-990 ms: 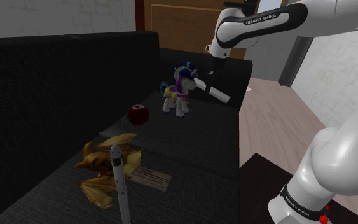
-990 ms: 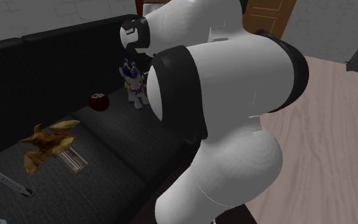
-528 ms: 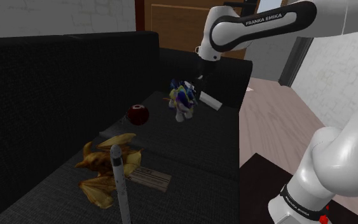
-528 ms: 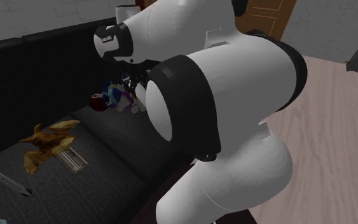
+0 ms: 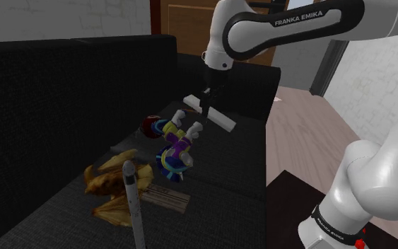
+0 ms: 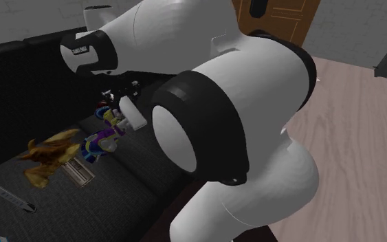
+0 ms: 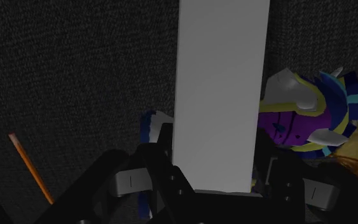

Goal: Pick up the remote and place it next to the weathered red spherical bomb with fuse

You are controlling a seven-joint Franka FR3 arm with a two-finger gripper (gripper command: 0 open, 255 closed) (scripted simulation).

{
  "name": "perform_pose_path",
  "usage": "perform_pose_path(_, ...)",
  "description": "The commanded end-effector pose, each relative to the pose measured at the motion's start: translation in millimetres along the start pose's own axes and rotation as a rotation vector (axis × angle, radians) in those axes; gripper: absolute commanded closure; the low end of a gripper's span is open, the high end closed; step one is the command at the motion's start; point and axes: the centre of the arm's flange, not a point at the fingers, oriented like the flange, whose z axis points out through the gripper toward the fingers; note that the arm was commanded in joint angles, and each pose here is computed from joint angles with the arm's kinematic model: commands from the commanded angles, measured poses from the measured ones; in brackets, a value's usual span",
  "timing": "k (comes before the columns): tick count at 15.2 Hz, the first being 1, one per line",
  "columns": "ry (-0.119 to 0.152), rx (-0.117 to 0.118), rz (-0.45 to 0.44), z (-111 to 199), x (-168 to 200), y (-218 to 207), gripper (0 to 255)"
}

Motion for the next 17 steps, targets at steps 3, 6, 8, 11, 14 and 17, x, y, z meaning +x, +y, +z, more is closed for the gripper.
perform_pose_path(3,0.0,0.0,0.002,15,5,-21,255)
perform_pose_path(6,0.0,0.0,0.002,31,4,-21,255)
perform_pose_path(8,0.0,0.0,0.002,41,3,-20,255)
perform_pose_path(11,0.0,0.0,0.002,57,2,-20,255)
perform_pose_path(14,0.0,0.0,0.002,73,1,-20,255)
perform_pose_path(17,0.0,0.0,0.002,89,0,-20,255)
